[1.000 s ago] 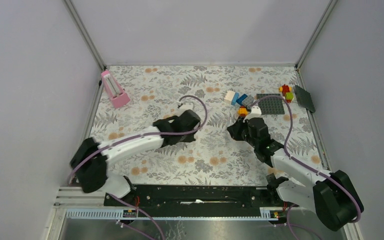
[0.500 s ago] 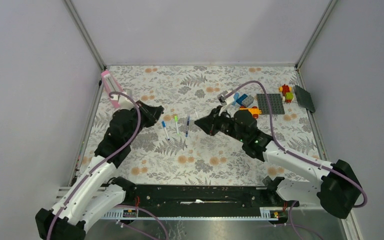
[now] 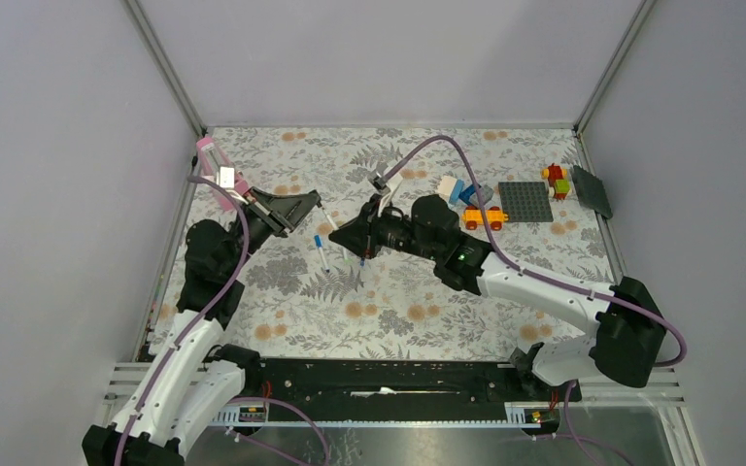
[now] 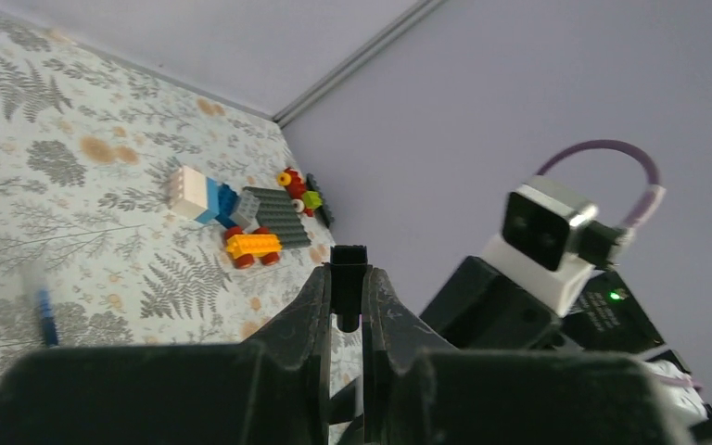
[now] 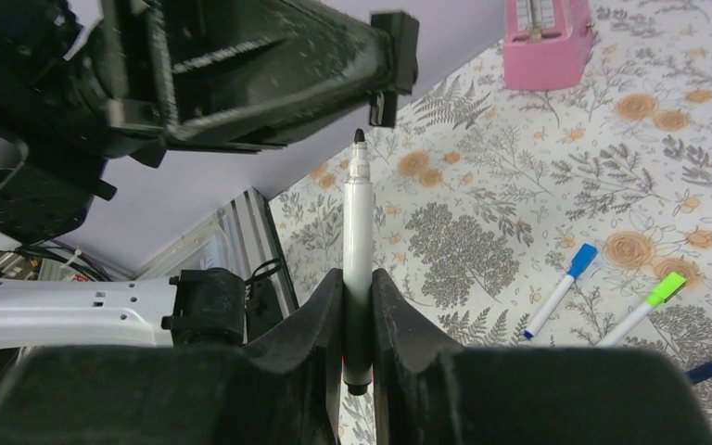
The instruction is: Insert the pens into the pen caps
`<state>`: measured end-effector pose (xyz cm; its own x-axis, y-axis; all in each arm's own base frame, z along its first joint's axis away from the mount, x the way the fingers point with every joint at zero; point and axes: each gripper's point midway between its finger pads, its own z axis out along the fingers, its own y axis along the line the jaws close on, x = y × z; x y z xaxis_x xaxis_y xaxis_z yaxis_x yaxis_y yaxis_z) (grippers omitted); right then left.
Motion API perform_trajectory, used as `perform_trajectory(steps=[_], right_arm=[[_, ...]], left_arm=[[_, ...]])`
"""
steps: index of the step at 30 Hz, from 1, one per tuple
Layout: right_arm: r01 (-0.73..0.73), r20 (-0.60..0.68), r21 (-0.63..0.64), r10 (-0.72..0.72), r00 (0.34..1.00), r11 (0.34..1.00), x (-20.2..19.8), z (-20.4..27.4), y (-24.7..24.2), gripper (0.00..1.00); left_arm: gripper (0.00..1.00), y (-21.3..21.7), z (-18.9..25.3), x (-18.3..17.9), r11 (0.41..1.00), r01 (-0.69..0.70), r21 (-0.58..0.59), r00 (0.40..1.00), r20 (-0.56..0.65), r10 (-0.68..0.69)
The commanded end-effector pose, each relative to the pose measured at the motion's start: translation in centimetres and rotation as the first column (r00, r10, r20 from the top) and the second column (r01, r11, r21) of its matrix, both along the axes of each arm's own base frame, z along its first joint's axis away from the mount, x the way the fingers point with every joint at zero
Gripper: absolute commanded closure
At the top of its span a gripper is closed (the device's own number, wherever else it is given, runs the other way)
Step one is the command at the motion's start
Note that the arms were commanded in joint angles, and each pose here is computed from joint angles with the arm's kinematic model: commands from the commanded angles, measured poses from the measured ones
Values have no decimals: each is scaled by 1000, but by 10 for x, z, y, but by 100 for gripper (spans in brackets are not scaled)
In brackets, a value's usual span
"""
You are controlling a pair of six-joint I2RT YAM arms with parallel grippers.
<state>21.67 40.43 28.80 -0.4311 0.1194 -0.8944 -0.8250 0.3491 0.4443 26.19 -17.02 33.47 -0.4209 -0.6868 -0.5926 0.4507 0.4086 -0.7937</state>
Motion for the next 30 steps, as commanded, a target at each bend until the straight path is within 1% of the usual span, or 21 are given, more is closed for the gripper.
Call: perform_trajectory(steps=[1,14,30], right_arm=[[-35,39,10,35,999,999,-7,17,14,100],[-24,44,18,23,999,1000,-9,20,16,100],[-20,62,27,18,998,999,-11,26,16,100]], left_arm=[[100,-5,34,-20,996,79,-49,989,128,-72],[100,6,31,-22,1000,-3,28,991,137,0],[100,6,25,-26,999,2,49,992,128,-8]])
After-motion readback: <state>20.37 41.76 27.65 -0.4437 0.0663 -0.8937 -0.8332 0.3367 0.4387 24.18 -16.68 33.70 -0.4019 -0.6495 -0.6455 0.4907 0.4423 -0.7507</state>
